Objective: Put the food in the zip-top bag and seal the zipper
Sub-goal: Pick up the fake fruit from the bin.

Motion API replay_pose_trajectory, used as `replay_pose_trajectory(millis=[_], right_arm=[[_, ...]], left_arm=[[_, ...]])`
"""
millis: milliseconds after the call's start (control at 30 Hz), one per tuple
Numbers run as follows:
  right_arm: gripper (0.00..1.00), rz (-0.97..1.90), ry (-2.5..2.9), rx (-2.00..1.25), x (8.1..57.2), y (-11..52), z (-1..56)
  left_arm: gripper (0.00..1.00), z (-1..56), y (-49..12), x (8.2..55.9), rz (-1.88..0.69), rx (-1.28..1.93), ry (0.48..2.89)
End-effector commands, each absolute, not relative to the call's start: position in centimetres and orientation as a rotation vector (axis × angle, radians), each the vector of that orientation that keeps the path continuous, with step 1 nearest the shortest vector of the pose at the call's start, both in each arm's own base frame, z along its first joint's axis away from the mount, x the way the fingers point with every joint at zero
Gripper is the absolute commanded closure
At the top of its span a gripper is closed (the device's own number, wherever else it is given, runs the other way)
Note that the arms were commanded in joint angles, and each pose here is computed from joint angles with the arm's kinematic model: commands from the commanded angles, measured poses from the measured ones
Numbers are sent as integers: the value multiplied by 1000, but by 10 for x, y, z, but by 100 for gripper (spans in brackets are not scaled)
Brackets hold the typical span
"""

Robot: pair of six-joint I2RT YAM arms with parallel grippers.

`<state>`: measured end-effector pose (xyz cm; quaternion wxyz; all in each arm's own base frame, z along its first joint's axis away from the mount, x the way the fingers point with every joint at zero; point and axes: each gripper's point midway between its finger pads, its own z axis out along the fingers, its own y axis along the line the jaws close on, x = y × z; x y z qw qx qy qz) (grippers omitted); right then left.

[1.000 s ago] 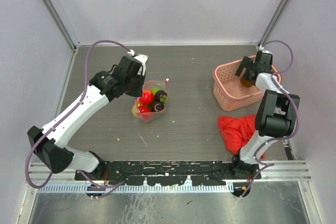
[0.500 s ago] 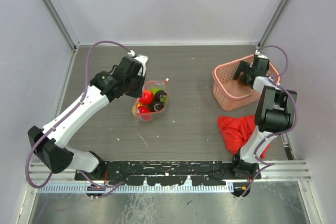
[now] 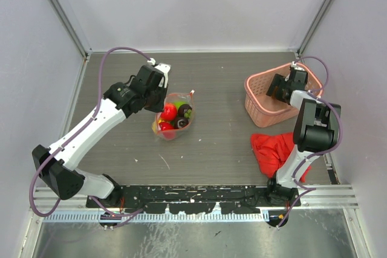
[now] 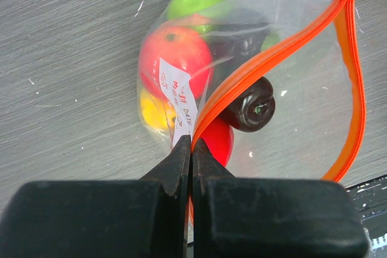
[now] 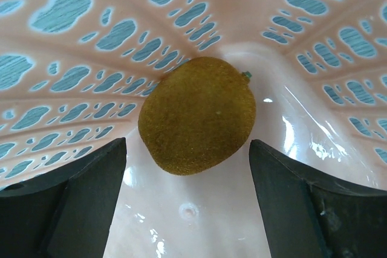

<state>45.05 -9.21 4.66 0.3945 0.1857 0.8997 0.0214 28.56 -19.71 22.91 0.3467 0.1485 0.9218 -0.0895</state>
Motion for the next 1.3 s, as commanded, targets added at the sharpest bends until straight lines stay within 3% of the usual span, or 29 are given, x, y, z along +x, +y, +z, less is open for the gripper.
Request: replay_pose_trajectory(millis=[0,400,600,933,1267], right_arm=[[14,18,2195,488,471,-104,69],[22,10,2230,501,472,-106,47],[10,-36,2199,527,474,-114,51],[13,-42,2176,475,481,-115,50],[40,-47,2153,397,483,-111,69]], left_arm=[[100,247,-196,290,-256,365,2322],[100,245,-197,292,-249,368,2325],[100,244,-196,292,-244,371,2325],[100,243,-196,292,-244,371,2327],[100,241,-196,293,-239,373,2331]])
